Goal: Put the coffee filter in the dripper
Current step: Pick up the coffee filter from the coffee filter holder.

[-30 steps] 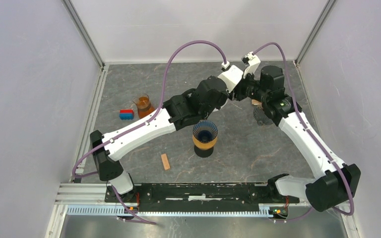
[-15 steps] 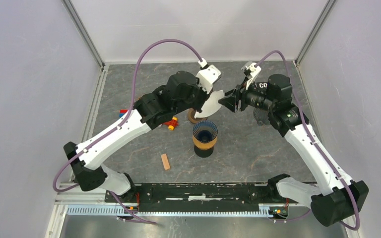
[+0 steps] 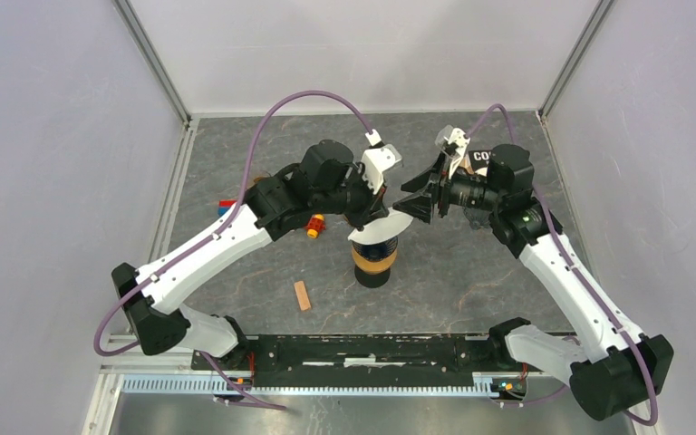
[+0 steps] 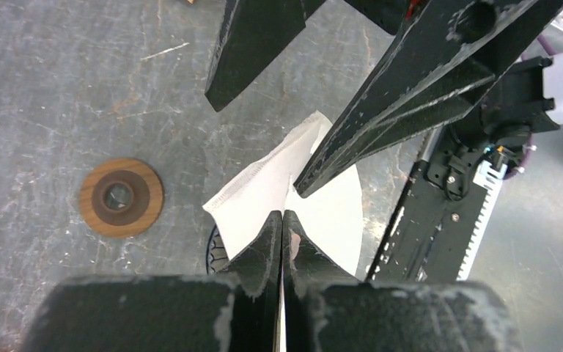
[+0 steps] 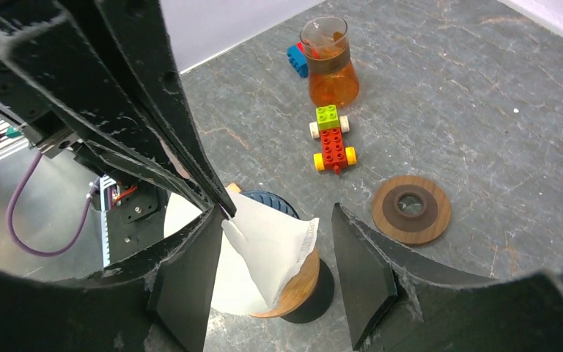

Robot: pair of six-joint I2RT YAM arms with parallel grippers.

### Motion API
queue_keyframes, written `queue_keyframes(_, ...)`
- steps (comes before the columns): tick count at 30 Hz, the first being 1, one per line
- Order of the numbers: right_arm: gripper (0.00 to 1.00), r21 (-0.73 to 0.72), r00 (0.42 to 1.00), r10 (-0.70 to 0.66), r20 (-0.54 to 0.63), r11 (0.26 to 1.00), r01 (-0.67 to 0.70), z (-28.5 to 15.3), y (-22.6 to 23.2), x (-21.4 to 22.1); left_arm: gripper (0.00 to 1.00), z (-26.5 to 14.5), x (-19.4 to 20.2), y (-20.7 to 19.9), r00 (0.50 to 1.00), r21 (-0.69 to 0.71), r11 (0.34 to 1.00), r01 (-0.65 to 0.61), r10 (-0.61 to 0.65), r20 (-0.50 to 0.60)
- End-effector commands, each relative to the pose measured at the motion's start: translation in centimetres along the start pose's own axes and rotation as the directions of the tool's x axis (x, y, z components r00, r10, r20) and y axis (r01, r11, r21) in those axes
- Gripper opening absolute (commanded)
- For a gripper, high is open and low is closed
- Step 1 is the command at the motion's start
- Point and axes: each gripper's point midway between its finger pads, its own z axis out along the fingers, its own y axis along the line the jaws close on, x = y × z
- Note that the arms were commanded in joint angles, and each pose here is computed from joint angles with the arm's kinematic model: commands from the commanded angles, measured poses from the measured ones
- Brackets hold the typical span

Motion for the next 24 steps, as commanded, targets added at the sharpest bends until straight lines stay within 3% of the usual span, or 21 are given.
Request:
queue_keyframes(1, 0.62, -0.049, 0.996, -0.079, 0.038, 0.995, 0.081, -0.4, 1.3, -1.0, 0.02, -1.6, -0.9, -1.6, 0.999, 0.077, 0.996, 0.036, -0.039, 0.037)
queue_keyframes(13, 0.62, -0.061, 0.991, -0.121, 0.052, 0.990, 0.124, -1.0, 1.8, -2.0, 0.02, -3.6, -1.5, -2.4, 0.998, 0.135, 0.991, 0.008, -0.016, 0.060)
queue_keyframes(24, 0.62, -0.057, 0.978, -0.207, 0.036, 0.976, 0.209, -1.6, 1.8, -1.6, 0.02, -1.5, 1.9, -0.9, 1.000, 0.076, 0.997, 0.022, -0.022, -0.003)
